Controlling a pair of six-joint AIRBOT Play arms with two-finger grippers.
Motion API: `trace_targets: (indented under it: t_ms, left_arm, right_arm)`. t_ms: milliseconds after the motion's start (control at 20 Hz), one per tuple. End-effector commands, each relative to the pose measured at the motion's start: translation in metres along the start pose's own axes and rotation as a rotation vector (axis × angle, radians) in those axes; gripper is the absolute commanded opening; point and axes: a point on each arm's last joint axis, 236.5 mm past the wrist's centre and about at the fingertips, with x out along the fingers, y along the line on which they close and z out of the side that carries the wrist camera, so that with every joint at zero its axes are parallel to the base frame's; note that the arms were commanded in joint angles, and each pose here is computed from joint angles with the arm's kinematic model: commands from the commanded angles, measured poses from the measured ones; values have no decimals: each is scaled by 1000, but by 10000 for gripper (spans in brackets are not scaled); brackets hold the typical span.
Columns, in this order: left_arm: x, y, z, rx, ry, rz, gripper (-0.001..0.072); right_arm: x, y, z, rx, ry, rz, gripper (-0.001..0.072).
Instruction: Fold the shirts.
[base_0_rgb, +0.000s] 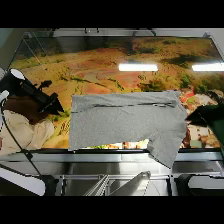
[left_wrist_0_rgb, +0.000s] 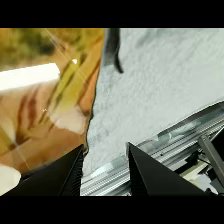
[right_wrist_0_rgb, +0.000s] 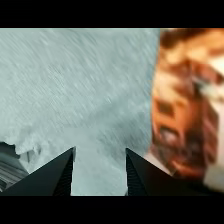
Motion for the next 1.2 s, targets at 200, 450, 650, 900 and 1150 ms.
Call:
trace_targets:
  t_ms: [200,450,650,900,1150]
  left_arm:
    - [65,40,-52,-71,25,47,292]
    - [79,36,-60,-70,4,6,292]
    - [88,28,-62,-74,-3,-44,292]
    - [102,30,-77,-79,39,-61,291]
    - [111,8,-75,-100,11,-175,287]
  right_arm:
    - [17,-38,-60,263,-262,-42,614]
    - [82,-28,-73,211,-176,-52,571]
    - [105,-16,-79,204,-100,-24,497]
    - [105,-3,-82,177,-77,26,229]
    - [105,4,-82,187,-75,54,49]
